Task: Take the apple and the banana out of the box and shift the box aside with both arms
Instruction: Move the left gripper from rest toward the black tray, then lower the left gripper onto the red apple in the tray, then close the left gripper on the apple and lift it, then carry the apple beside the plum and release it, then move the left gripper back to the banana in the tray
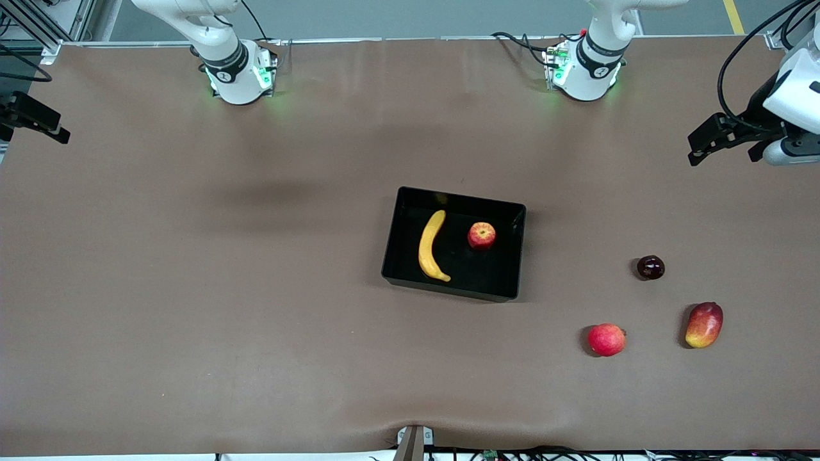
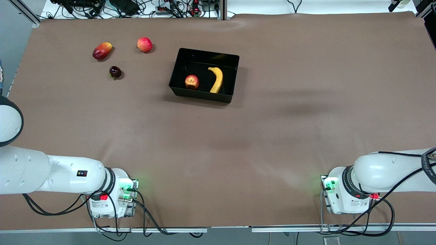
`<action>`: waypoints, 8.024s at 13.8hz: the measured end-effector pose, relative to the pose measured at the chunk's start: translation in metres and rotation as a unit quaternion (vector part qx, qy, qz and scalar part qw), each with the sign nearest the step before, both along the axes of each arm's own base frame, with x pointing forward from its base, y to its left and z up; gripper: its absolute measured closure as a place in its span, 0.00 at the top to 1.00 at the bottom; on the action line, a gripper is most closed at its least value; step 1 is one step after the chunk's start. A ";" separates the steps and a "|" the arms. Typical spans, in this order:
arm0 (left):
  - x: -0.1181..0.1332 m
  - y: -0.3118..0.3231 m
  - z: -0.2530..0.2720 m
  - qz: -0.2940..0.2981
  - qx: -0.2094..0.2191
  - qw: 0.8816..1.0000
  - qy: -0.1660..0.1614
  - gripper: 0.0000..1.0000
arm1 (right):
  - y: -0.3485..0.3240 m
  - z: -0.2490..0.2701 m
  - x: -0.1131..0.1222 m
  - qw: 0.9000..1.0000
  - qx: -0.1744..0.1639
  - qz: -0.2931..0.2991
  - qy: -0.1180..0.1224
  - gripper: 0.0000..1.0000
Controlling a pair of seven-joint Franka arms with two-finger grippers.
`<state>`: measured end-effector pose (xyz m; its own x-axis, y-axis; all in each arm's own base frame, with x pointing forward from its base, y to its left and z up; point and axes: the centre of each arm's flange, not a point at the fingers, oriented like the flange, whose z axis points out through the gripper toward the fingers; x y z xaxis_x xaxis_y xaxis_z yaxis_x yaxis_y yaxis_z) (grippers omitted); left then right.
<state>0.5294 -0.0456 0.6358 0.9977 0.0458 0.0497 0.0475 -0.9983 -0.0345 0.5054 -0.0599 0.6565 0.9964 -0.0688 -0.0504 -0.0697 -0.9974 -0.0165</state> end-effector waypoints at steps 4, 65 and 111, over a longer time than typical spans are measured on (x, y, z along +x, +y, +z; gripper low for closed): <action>0.002 -0.001 -0.004 0.000 0.000 1.000 0.004 1.00 | 0.001 0.000 0.000 1.000 0.001 0.001 0.000 1.00; 0.110 -0.190 -0.239 -0.003 -0.011 1.000 0.002 0.70 | 0.010 -0.028 0.028 1.000 0.004 0.014 0.019 1.00; 0.013 -0.380 -0.337 -0.029 -0.046 0.997 0.045 1.00 | 0.010 -0.029 0.028 1.000 0.004 0.014 0.021 1.00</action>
